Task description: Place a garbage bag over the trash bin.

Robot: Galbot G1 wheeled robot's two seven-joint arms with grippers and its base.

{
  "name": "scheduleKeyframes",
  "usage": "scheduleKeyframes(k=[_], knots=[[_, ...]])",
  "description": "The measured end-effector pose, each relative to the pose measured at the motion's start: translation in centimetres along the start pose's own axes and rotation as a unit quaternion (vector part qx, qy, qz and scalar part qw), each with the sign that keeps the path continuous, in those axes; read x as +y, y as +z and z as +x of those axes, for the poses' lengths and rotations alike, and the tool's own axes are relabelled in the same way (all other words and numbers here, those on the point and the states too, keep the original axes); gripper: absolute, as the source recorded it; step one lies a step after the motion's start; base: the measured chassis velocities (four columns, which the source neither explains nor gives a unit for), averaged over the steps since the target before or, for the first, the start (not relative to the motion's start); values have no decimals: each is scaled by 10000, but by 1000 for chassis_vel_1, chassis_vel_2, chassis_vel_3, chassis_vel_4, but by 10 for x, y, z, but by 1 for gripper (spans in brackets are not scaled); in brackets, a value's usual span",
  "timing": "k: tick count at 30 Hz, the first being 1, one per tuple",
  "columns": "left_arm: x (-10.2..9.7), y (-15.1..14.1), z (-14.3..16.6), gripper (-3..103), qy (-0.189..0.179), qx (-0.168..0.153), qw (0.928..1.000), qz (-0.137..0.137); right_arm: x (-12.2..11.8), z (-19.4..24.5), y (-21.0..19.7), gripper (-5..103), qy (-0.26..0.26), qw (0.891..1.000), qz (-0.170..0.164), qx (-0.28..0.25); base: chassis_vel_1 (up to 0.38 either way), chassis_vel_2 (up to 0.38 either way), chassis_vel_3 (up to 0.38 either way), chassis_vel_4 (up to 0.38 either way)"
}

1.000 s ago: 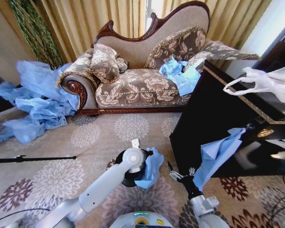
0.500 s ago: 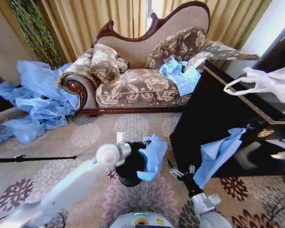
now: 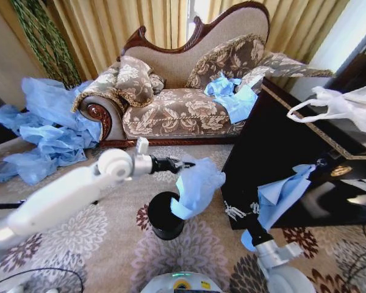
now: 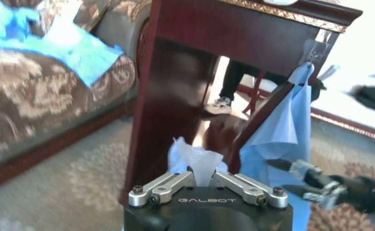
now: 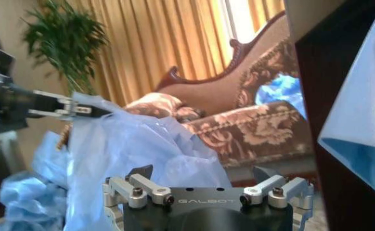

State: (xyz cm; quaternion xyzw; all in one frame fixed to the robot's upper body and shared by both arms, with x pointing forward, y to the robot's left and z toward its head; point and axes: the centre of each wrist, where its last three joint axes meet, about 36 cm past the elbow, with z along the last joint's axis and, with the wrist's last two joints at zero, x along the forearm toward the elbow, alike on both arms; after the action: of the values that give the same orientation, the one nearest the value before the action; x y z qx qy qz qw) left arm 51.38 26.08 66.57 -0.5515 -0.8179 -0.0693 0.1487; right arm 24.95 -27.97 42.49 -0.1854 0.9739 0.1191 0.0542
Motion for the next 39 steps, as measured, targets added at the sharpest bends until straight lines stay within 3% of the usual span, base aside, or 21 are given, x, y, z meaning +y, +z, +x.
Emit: scheduleKeyframes(k=[3, 4, 6, 7, 8, 10, 12, 14, 20, 23, 24, 28, 33, 35, 39], knots=[[21, -23, 8, 0, 298, -150, 9972, -669, 4, -4, -9, 100, -135, 9997, -132, -146, 0, 0, 0, 0], [21, -23, 8, 0, 298, -150, 9972, -669, 4, -4, -9, 100, -135, 9997, -132, -146, 0, 0, 0, 0], [27, -40, 9, 0, 757, -179, 9892, -1242, 11, -10, -22, 100, -223, 9991, -265, -230, 0, 0, 0, 0], [27, -40, 9, 0, 757, -179, 9892, -1242, 11, -10, -22, 100, -223, 9991, -265, -230, 0, 0, 0, 0], [26, -41, 5, 0, 971, -103, 9839, -1495, 16, -12, -29, 100, -266, 9987, -363, -230, 0, 0, 0, 0], [22, -32, -3, 0, 1205, -25, 9772, -1749, 23, -13, -39, 103, -266, 9979, -538, -238, 0, 0, 0, 0], [21, -25, -5, 0, 1242, 8, 9750, -1842, 25, -14, -42, 103, -216, 9975, -625, -243, 0, 0, 0, 0], [25, -4, -9, 0, 1317, 164, 9695, -2058, 25, -13, -45, 96, -136, 9968, -748, -242, 0, 0, 0, 0], [31, 16, -8, 0, 1253, 267, 9696, -2083, 24, -9, -46, 80, -181, 9944, -1036, -93, 0, 0, 0, 0], [30, 17, -3, 0, 1246, 261, 9693, -2101, 28, -16, -51, 72, -414, 9854, -1625, 286, 0, 0, 0, 0], [30, 17, -3, 0, 1246, 261, 9693, -2101, 28, -16, -51, 72, -414, 9854, -1625, 286, 0, 0, 0, 0], [20, 17, 3, 0, 1389, 216, 9672, -2116, 22, -37, -52, 56, -647, 9704, -2211, 732, 0, 0, 0, 0], [13, 21, 7, 0, 1487, 199, 9661, -2099, 11, -47, -51, 48, -580, 9587, -2585, 1036, 0, 0, 0, 0], [9, 24, 9, 0, 1531, 169, 9658, -2084, 3, -49, -51, 40, -564, 9461, -2901, 1328, 0, 0, 0, 0], [7, 24, 9, 0, 1560, 98, 9661, -2056, -2, -47, -48, 28, -669, 9340, -3078, 1687, 0, 0, 0, 0]])
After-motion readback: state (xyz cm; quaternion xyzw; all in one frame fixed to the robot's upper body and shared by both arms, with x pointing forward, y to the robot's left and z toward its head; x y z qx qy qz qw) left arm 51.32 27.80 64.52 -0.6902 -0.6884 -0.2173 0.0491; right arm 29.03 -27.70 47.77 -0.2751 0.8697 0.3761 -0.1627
